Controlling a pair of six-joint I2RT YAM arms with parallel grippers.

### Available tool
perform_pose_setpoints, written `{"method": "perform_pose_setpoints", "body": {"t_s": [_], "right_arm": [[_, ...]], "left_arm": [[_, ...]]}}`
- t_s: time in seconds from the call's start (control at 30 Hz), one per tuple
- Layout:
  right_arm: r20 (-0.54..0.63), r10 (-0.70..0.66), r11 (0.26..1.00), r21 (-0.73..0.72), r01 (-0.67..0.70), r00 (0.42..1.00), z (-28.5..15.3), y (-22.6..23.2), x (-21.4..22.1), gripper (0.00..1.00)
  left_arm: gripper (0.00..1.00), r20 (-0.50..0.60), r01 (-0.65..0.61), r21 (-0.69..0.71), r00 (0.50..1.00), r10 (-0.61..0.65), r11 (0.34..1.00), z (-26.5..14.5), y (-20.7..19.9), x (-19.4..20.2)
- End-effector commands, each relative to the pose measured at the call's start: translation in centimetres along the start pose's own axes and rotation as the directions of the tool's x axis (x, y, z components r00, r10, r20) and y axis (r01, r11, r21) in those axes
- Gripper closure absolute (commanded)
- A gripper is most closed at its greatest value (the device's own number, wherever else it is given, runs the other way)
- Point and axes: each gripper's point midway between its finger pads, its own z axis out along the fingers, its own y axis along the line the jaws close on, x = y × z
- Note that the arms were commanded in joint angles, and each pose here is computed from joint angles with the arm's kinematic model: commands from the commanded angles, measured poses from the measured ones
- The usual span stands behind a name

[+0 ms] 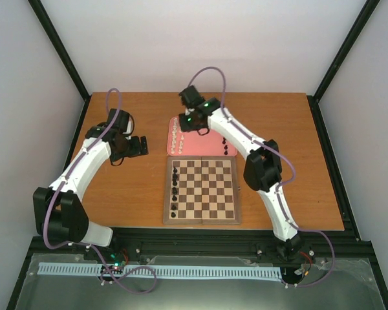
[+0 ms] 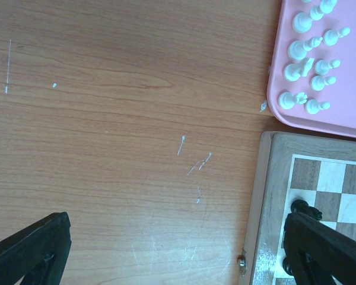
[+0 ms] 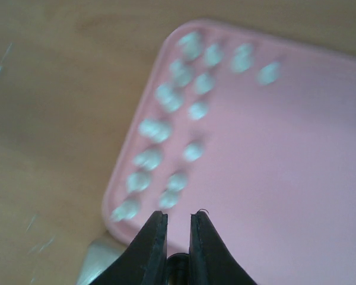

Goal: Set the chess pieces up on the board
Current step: Place the chess piece on the chessboard.

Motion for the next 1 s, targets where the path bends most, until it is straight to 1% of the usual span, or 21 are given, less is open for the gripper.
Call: {"method": "perform_pose_setpoints", "body": {"t_s": [0.0,0.07,0.23,0.33,0.8,0.97], "right_arm": [[-0.053,-0.046,0.997,-0.071,0.042,0.998,-0.7,4.9,3.4,0.92],[-0.074,-0.063,0.995,-0.084,0.057,0.995,-0.6,6.5,5.1,0.92],[-0.136,-0.074,0.992,-0.107,0.060,0.988,0.2,7.6,8.9,0.92],[-0.161,-0.091,0.991,-0.108,0.074,0.983,0.4,7.9,10.4,0.93],[-0.190,-0.136,0.984,-0.140,0.110,0.972,1.0,9.9,12.2,0.92],[-0.192,-0.146,0.983,-0.139,0.120,0.970,1.6,10.2,12.2,0.92]], "left_arm": [[0.00,0.049,-0.005,0.025,0.999,0.004,1.000,-1.3,-0.3,-0.7],[0.00,0.050,-0.006,0.026,0.999,0.005,1.000,-1.4,-0.3,-0.6],[0.00,0.057,-0.006,0.031,0.998,0.004,1.000,-1.5,-0.3,-0.5],[0.00,0.056,-0.007,0.034,0.998,0.005,0.999,-1.4,-0.3,-0.4],[0.00,0.051,-0.005,0.037,0.999,0.003,0.999,-1.0,-0.4,-0.4],[0.00,0.051,-0.005,0.038,0.999,0.003,0.999,-1.0,-0.4,-0.4]]}}
